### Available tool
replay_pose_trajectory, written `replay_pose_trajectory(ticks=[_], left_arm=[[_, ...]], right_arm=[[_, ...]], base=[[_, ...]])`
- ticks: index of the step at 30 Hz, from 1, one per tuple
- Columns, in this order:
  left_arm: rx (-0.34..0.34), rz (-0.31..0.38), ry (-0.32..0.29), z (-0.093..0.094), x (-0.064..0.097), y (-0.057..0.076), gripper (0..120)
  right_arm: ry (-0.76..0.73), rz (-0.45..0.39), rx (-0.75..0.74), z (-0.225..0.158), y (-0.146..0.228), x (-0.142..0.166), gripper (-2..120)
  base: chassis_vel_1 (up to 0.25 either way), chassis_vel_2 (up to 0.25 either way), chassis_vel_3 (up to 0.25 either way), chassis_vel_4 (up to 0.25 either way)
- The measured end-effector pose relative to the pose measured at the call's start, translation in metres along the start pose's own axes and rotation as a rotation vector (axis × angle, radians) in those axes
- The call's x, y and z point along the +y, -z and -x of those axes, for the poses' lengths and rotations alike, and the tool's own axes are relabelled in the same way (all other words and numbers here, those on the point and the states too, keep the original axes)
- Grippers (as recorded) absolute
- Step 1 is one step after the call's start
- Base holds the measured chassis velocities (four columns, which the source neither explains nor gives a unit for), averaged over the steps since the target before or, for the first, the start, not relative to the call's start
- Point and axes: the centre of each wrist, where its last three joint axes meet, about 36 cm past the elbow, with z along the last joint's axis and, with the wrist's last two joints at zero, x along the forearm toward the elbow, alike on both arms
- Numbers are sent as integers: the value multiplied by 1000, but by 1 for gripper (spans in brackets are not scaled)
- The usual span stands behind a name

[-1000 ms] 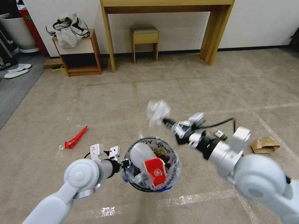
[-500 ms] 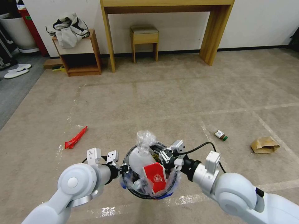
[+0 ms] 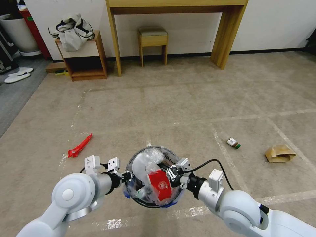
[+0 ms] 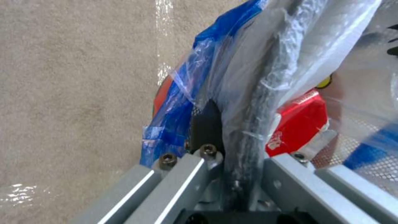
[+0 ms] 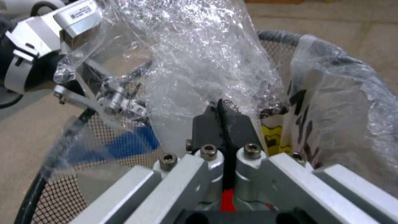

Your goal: Pick up the trash bin and place the garbage on the floor into it.

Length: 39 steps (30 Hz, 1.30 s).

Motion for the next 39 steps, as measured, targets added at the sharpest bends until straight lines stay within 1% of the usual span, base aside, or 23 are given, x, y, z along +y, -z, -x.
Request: replay_pose_trajectory(ticks=[4, 6, 7, 8, 9, 10, 12, 13, 14, 15, 16, 18, 19, 20, 21, 22, 24, 25, 27, 28, 30, 34, 39], left_arm=[[1, -7, -5, 1, 0, -1, 0], [2, -8, -7, 1, 0, -2, 0], [0, -9, -6, 1, 1, -1, 0], [0, -9, -6, 1, 1, -1, 0], [-2, -11, -5, 2, 2, 0, 0], [-2, -11, -5, 2, 2, 0, 0], [-11, -17, -2, 2, 4, 3, 0], [-11, -17, -2, 2, 4, 3, 0], [-13, -19, -3, 2, 4, 3, 0], [-14, -20, -5, 2, 4, 3, 0], [-14, -20, -5, 2, 4, 3, 0], [-17, -23, -4, 1, 5, 4, 0], [-17, -23, -6, 1, 5, 4, 0], [-17, -23, -6, 1, 5, 4, 0], [-17, -23, -8, 1, 4, 3, 0], [-17, -23, -8, 1, 4, 3, 0], [-21, -23, -9, -1, 4, 3, 0], [-21, -23, -9, -1, 4, 3, 0], [-24, -23, -11, -2, 4, 4, 0], [-24, -23, -11, -2, 4, 4, 0], [-26, -24, -13, -2, 4, 4, 0], [-28, -28, -15, -2, 4, 4, 0], [-30, -33, -14, -1, 5, 3, 0]], right_arm=[[-6, -1, 6, 0, -2, 0, 2], [-10, -4, 7, 0, -2, 0, 10], [-12, -8, 8, 0, -2, -1, 16], [-12, -8, 8, 0, -2, -1, 16], [-13, -12, 8, -1, 0, -1, 23], [-13, -12, 8, -1, 0, -1, 23], [-12, -22, 8, -4, 3, -1, 35], [-12, -22, 8, -4, 3, -1, 35], [-12, -25, 8, -5, 3, -2, 38], [-12, -29, 9, -6, 4, -2, 45], [-12, -29, 9, -6, 4, -2, 45], [-14, -31, 12, -7, 4, -3, 57], [-14, -30, 12, -7, 4, -2, 60], [-14, -30, 12, -7, 4, -2, 60], [-13, -28, 14, -6, 2, -2, 65], [-13, -28, 14, -6, 2, -2, 65], [-14, -30, 16, -6, 1, -1, 77], [-14, -30, 16, -6, 1, -1, 77], [-13, -33, 14, -6, 2, -1, 88], [-13, -33, 14, -6, 2, -1, 88], [-13, -37, 13, -6, 3, -2, 98], [-9, -40, 12, -7, 4, -2, 100], [-5, -46, 15, -11, 6, -2, 100]], base=[[0, 0, 0, 0], [0, 0, 0, 0], [0, 0, 0, 0], [0, 0, 0, 0], [0, 0, 0, 0], [0, 0, 0, 0], [0, 0, 0, 0], [0, 0, 0, 0], [0, 0, 0, 0], [0, 0, 0, 0], [0, 0, 0, 0], [0, 0, 0, 0], [0, 0, 0, 0], [0, 0, 0, 0], [0, 0, 0, 0], [0, 0, 0, 0], [0, 0, 0, 0], [0, 0, 0, 0], [0, 0, 0, 0], [0, 0, 0, 0], [0, 0, 0, 0], [0, 0, 0, 0], [0, 0, 0, 0]])
